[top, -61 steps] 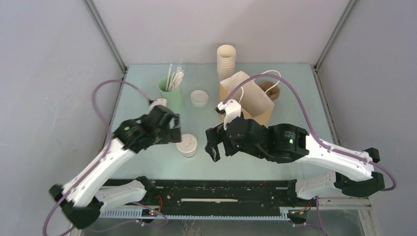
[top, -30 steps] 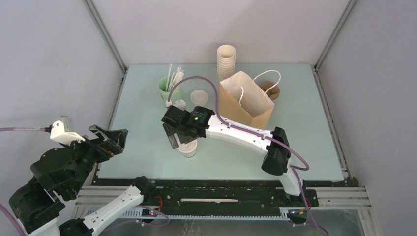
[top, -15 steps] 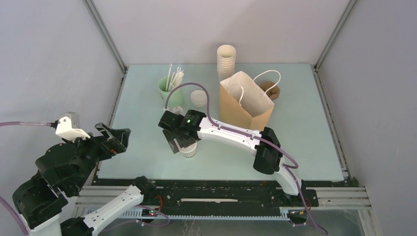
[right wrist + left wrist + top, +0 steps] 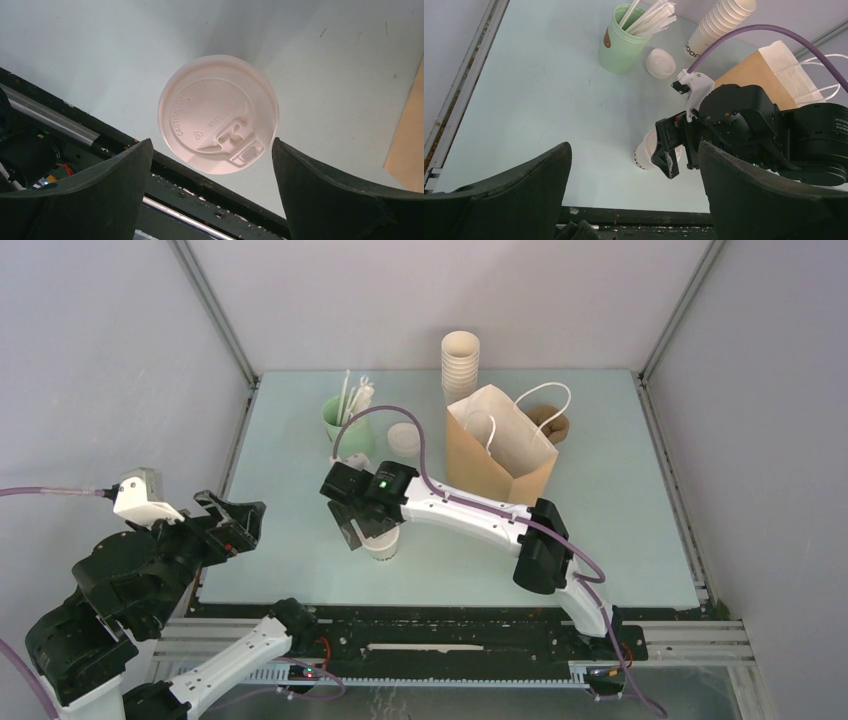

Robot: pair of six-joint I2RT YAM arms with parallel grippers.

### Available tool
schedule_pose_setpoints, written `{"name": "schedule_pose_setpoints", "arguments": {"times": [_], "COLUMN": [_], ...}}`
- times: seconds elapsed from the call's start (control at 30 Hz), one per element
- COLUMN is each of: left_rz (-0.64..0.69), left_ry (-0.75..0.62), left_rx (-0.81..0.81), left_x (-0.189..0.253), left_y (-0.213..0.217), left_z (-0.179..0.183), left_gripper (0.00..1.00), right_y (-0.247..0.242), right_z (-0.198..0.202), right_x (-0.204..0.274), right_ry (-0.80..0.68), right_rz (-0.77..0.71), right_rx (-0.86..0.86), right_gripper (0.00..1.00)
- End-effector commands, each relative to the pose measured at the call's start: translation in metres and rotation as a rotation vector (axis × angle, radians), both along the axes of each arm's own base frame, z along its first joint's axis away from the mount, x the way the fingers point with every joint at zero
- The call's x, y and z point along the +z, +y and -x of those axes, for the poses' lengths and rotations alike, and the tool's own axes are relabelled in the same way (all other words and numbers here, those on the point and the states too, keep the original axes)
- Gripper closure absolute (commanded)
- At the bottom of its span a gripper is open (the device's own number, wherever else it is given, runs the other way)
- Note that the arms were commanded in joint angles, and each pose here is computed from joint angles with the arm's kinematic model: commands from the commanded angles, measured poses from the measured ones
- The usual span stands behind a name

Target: Pack the takeout coffee

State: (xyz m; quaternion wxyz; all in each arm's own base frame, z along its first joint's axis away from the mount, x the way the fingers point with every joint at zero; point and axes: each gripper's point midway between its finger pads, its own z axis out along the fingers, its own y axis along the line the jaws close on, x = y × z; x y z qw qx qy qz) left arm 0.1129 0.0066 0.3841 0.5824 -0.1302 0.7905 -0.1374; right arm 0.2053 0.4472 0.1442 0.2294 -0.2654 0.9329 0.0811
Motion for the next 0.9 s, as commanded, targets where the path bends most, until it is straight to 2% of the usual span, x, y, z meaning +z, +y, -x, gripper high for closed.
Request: {"name": "schedule_pose_setpoints", "arguments": {"times": [0.0, 0.13, 0.47, 0.63, 0.73, 0.87], "left_rz": [-0.030, -0.032, -0.035, -0.036, -0.033, -0.037], "left_ry": [0.009, 0.008, 0.009, 0.014, 0.014, 0.015], "left_rx": [-0.008, -0.008, -0.007, -0.007, -0.008, -0.005], "left_x": [0.001, 0.001, 0.001, -0.001, -0.001, 0.000], "left_y": [-0.003, -0.003, -0.003, -0.003, -0.003, -0.004], "left_z": [-0.004, -0.004, -0.004, -0.005, -0.005, -0.007], "left_gripper": [0.00, 0.00, 0.00, 0.00, 0.00, 0.00], "right_y": [0.005, 0.005, 0.007, 0.009, 0.009, 0.004], "right_z": [-0.011, -0.014, -0.018, -0.019, -0.019, -0.021], "right_x": [0.007, 0.003, -0.002, -0.005, 0.000, 0.031], "right_ry": [-0.035, -0.033, -0.044, -0.040, -0.044, -0.088], "right_rz": [-0.013, -0.008, 0.003, 0.004, -0.005, -0.040], "right_rx": [0.006, 0.004, 0.021, 0.034, 0.042, 0.043], "right_gripper": [0.04, 0.07, 0.07, 0.16, 0.25, 0.29]}}
